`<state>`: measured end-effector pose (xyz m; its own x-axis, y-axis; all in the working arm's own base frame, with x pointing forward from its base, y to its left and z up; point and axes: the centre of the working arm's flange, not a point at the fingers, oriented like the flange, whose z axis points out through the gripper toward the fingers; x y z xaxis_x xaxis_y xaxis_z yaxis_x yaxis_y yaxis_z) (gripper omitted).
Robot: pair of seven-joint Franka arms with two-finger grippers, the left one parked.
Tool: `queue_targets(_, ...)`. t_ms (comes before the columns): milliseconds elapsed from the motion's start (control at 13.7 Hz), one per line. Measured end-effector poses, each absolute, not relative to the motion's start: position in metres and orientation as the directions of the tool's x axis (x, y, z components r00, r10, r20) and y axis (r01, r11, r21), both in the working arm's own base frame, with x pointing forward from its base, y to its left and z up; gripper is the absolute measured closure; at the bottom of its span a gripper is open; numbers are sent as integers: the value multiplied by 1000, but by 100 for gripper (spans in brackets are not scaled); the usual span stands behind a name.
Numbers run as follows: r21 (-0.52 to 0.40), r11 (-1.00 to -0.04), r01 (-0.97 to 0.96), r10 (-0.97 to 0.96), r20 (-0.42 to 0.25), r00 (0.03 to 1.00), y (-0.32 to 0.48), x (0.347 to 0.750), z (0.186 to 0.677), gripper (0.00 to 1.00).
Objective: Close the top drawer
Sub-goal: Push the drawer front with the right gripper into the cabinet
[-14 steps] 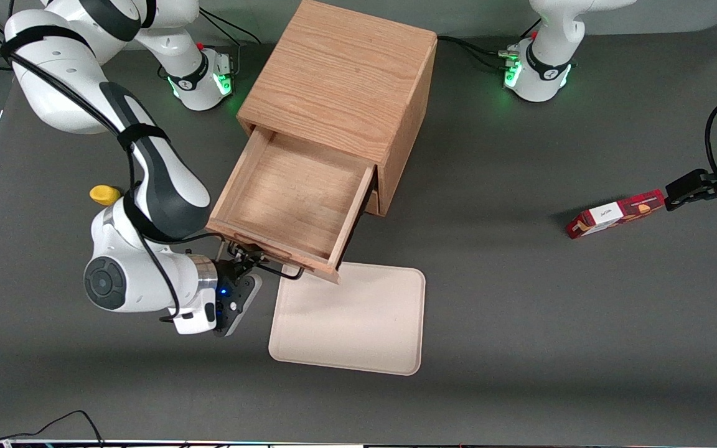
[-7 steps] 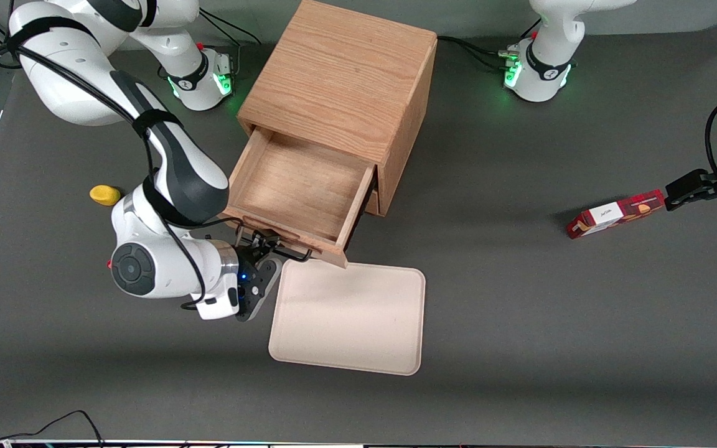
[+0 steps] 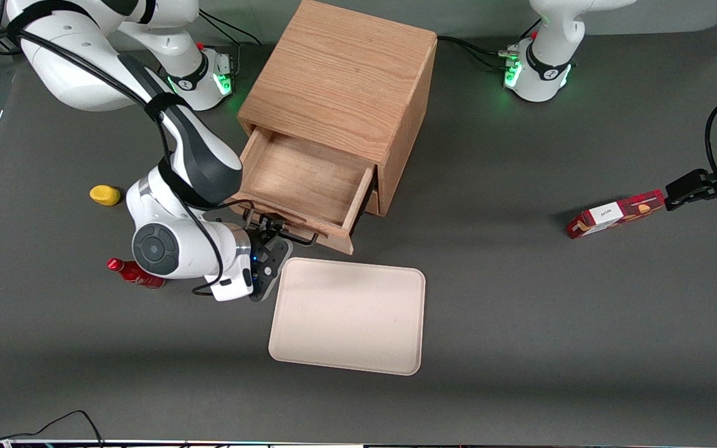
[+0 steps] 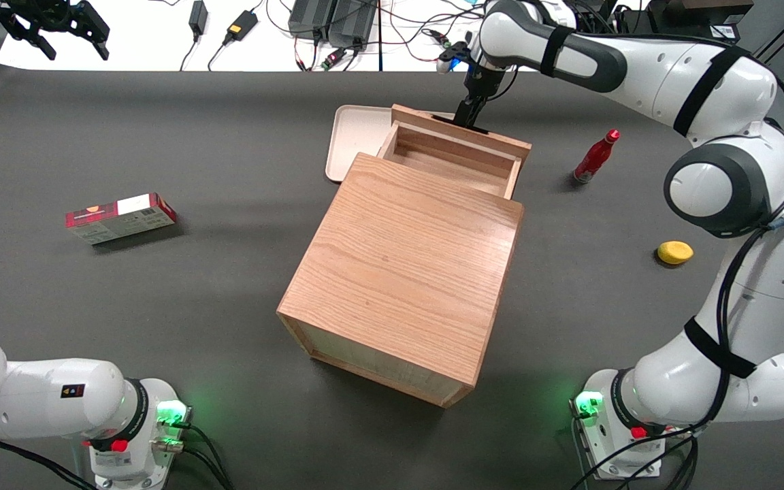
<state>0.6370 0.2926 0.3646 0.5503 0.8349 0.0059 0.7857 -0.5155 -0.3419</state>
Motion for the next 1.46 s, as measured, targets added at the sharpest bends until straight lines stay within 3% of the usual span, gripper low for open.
queue_targets(805,-351,-514,783,845,-46,533,337,584,374,0)
queue_targets(1463,-326,-500,802,856,-50,514,359,546,370,0)
